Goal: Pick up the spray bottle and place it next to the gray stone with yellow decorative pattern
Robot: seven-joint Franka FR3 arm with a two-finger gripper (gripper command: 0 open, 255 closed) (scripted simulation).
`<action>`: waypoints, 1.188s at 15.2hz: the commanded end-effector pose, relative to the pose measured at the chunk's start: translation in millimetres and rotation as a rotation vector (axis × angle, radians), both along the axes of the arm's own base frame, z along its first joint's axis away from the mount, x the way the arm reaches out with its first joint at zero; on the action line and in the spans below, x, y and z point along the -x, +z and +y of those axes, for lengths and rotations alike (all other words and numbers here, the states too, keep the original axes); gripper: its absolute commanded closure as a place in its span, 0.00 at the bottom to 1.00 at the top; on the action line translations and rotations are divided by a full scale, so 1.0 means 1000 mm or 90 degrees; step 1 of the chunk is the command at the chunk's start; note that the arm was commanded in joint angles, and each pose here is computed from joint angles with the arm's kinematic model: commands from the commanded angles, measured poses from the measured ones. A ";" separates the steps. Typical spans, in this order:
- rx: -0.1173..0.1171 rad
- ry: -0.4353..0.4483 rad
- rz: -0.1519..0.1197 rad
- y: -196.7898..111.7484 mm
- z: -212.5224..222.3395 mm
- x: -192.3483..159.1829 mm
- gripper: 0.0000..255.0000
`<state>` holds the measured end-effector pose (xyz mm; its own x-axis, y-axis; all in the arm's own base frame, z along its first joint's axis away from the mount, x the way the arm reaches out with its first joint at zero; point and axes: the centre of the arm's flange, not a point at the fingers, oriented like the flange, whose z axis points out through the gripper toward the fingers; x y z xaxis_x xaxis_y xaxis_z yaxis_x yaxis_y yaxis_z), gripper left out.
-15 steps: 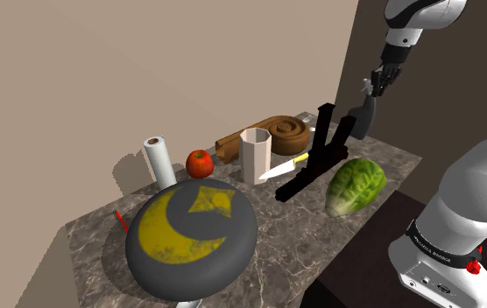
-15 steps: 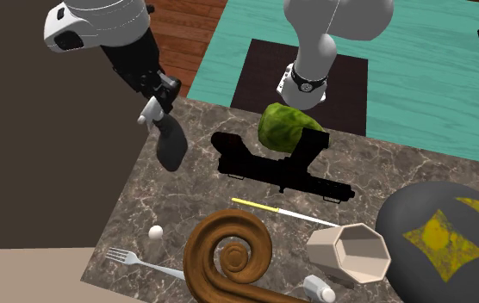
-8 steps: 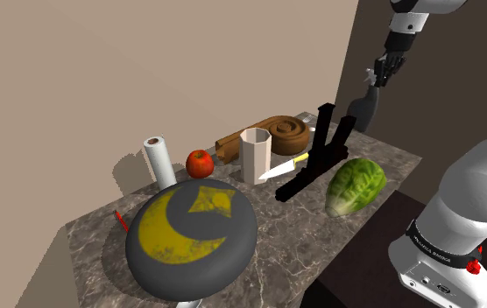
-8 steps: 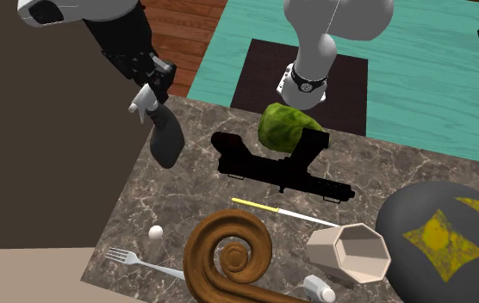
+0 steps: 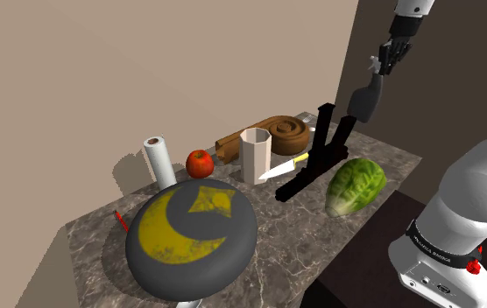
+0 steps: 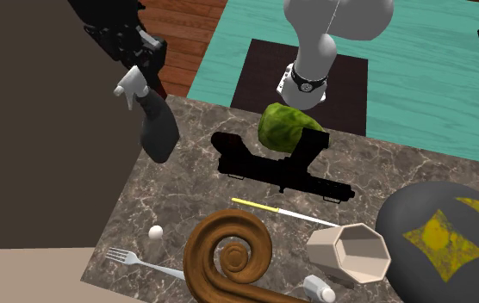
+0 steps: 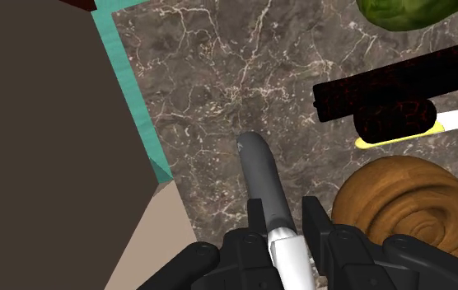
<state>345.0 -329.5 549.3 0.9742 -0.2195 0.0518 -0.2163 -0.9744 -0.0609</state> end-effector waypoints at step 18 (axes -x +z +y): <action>0.000 0.000 0.000 0.101 0.000 0.000 1.00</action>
<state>345.0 -328.5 643.8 0.9742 -0.2196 0.0516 -0.2164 -0.9744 -0.0609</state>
